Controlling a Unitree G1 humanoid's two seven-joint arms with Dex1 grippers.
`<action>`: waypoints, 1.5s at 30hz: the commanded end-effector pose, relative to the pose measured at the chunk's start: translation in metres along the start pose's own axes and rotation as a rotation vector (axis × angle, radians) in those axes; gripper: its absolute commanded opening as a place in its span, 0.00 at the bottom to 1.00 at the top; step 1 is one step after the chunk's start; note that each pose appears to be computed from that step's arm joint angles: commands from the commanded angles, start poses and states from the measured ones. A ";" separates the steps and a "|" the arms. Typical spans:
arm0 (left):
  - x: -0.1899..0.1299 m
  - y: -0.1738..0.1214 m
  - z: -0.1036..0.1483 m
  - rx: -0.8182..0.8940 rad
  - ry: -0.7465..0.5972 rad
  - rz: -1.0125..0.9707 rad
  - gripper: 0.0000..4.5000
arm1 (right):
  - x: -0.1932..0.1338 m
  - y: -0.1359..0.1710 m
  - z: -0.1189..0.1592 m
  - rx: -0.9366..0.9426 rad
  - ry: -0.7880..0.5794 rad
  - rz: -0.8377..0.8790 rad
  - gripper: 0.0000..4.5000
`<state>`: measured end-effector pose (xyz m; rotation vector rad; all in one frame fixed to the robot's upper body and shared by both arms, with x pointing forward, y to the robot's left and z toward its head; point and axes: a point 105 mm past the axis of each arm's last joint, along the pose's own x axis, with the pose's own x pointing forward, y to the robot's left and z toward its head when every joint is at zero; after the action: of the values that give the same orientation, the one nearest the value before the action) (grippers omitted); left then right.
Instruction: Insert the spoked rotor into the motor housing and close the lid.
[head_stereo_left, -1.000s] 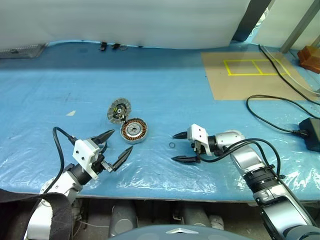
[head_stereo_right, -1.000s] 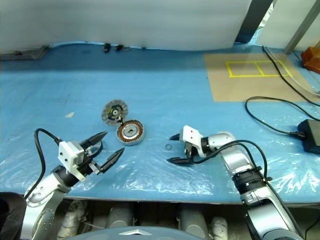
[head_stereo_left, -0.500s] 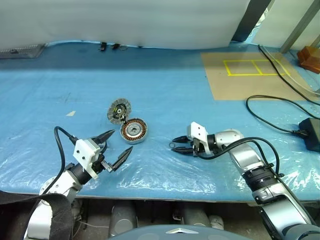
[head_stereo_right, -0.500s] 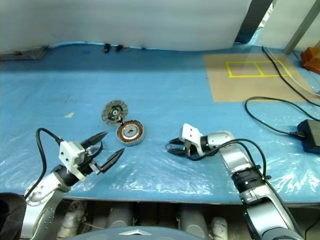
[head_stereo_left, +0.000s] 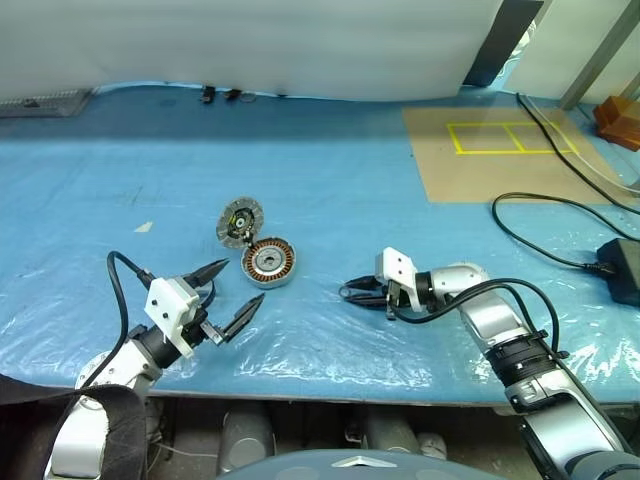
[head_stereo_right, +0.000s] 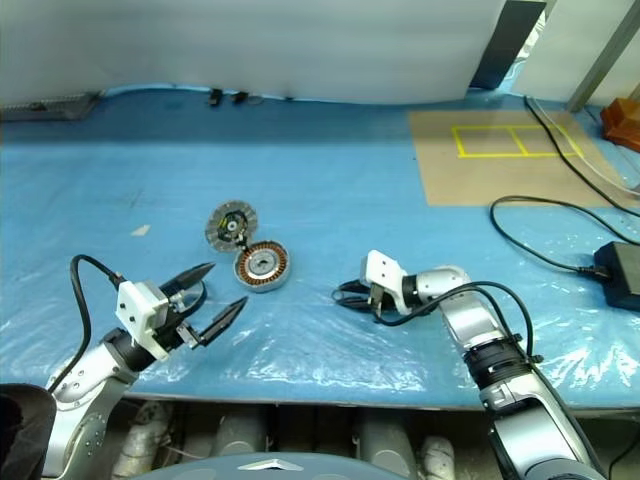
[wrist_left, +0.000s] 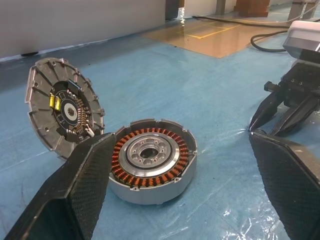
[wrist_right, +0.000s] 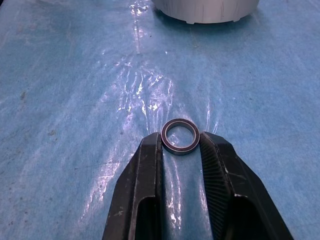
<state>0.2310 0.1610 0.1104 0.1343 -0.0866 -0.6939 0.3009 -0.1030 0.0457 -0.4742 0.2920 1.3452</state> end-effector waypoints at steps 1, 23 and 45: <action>-0.001 0.001 0.007 0.033 -0.022 -0.002 1.00 | 0.003 0.004 -0.012 0.023 0.043 0.018 0.22; 0.002 0.004 0.004 -0.008 -0.047 0.077 1.00 | 0.063 -0.041 0.127 -0.069 -0.130 0.050 0.22; -0.018 0.006 -0.009 0.003 -0.011 0.148 1.00 | 0.103 -0.040 0.117 -0.069 0.027 0.124 0.22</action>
<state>0.2239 0.1755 0.0952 0.1055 -0.0732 -0.5585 0.3536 0.0304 0.0968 -0.5169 0.3392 1.4584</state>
